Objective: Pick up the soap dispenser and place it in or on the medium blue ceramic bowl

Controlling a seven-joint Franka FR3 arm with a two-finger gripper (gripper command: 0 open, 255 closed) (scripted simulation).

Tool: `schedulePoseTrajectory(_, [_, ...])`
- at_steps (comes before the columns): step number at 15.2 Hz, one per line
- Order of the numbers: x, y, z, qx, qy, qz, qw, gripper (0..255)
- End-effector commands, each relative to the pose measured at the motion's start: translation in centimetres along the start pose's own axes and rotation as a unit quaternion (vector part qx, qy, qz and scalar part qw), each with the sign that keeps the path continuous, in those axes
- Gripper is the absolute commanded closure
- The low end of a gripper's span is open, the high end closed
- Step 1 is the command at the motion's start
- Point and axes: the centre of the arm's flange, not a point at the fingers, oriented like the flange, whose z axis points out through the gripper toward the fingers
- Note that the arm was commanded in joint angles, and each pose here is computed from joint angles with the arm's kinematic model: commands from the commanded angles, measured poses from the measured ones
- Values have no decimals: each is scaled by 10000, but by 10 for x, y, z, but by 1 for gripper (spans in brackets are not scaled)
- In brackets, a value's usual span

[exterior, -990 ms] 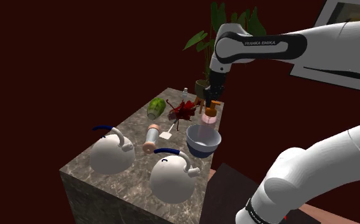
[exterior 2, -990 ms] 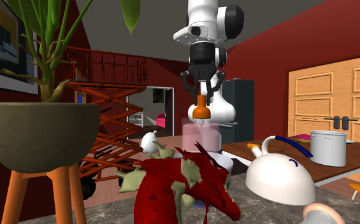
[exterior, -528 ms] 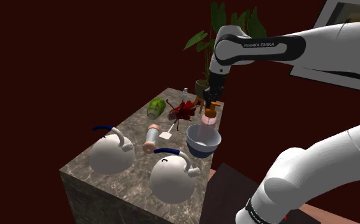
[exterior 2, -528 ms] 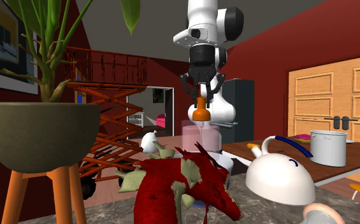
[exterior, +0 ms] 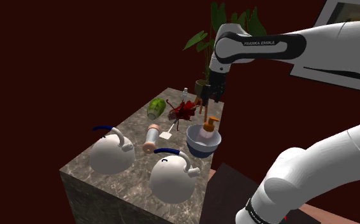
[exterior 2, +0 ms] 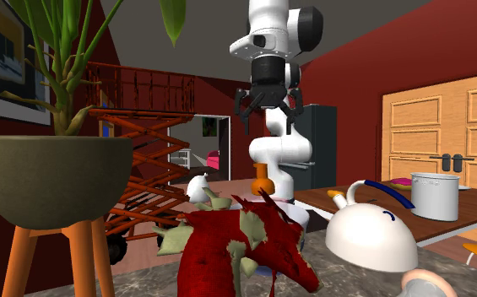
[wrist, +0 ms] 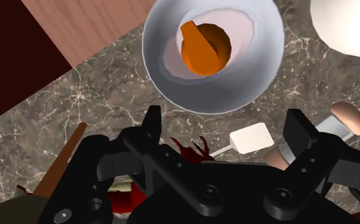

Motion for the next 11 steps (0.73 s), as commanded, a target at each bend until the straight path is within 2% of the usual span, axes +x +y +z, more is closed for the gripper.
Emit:
schedulePoseTrajectory(1, [-1,0,-20,0,-1,0,10000,0])
schedulePoseTrajectory(3, [-1,0,-44,0,-1,0,10000,0])
schedulePoseTrajectory(11, [-1,0,-44,0,0,0,10000,0])
